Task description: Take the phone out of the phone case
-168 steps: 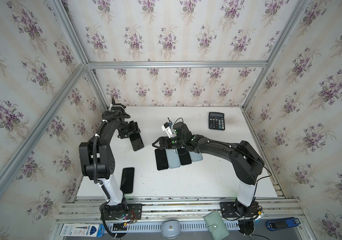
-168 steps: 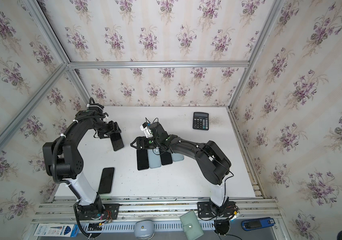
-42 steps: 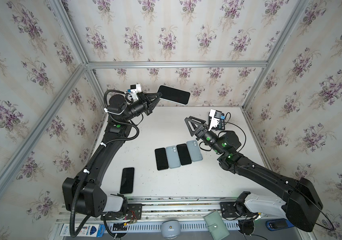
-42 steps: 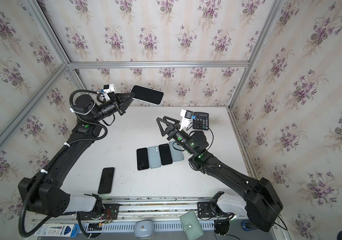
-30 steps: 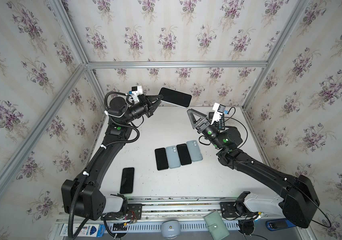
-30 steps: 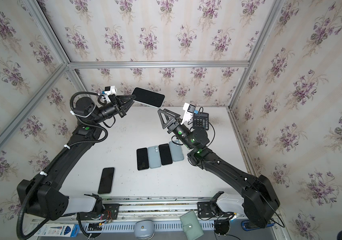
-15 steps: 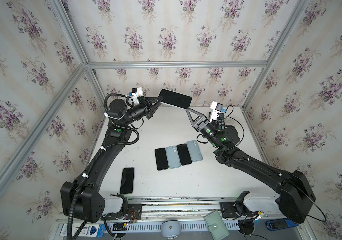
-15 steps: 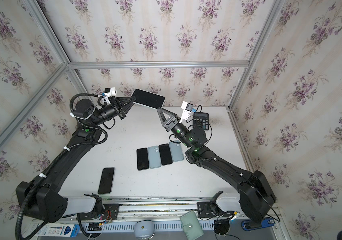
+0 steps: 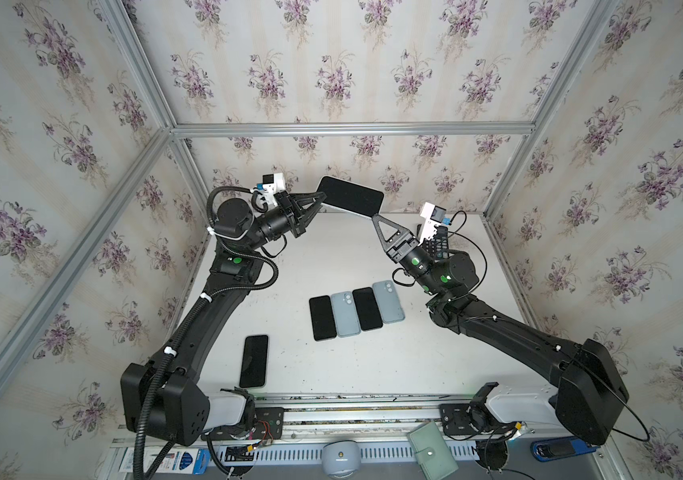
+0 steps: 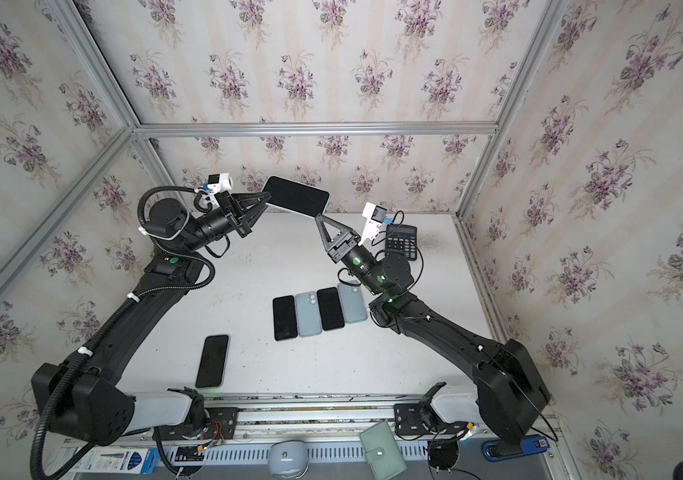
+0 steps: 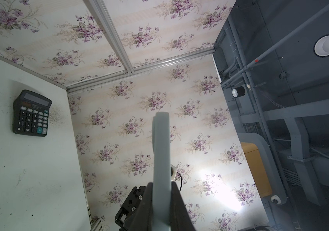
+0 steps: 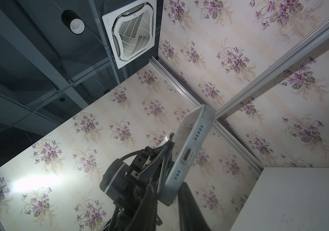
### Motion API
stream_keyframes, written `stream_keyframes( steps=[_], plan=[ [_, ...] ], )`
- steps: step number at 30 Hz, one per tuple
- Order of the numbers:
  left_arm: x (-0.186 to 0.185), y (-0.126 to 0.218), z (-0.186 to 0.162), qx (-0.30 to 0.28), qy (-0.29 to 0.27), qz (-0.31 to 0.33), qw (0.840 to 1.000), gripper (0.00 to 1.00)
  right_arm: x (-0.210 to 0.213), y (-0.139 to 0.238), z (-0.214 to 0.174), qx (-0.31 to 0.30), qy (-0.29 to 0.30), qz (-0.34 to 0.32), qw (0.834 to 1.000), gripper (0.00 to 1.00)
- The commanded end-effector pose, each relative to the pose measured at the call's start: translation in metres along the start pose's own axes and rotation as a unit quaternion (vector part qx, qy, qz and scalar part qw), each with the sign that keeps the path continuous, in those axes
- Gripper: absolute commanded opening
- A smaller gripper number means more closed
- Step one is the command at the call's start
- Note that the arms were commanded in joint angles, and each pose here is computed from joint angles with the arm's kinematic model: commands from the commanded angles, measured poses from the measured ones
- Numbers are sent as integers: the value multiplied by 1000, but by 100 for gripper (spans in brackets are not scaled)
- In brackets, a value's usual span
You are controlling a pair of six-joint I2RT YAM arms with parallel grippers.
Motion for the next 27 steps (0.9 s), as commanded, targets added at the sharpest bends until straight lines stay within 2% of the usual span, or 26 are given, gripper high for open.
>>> stream_keyframes(
  steps=[1,7,12,15,18,21,23,25,27],
  plan=[
    [-15,1,-4,13,-25,-31,999,0,9,-2,6,-13,4,28,1000,17],
    [-16,0,-4,14,-20,-30,999,0,5,-1,-1,4,-10,49,999,1],
    [-19,-2,-6,26,-10,-30,999,0,-2,9,-6,9,1,112,994,0],
    [-24,-4,-10,39,-4,-33,999,0,-11,10,-10,45,27,134,990,0],
    [-30,-6,-16,59,-1,-35,998,0,-9,12,-22,98,97,168,976,0],
    [-35,-9,-23,88,-10,-27,996,0,-27,13,-14,142,181,140,963,0],
    [-33,-9,-27,104,-14,-16,994,0,-30,13,-13,166,237,133,948,0],
    [-29,-9,-30,111,-13,-9,994,0,-35,11,-9,190,274,109,936,0],
    [-26,-8,-31,113,-22,-3,993,0,-36,10,3,186,304,92,930,0]
  ],
)
Point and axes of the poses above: each gripper's point midway between its finger pads, its own y axis back along the fingers, its own x axis along the line the jaws close on, z = x × y, the point moved 6 cm from there along y, back along the fingers, and after that the axes turned 4 degrees about y, right-handed, at the moved point
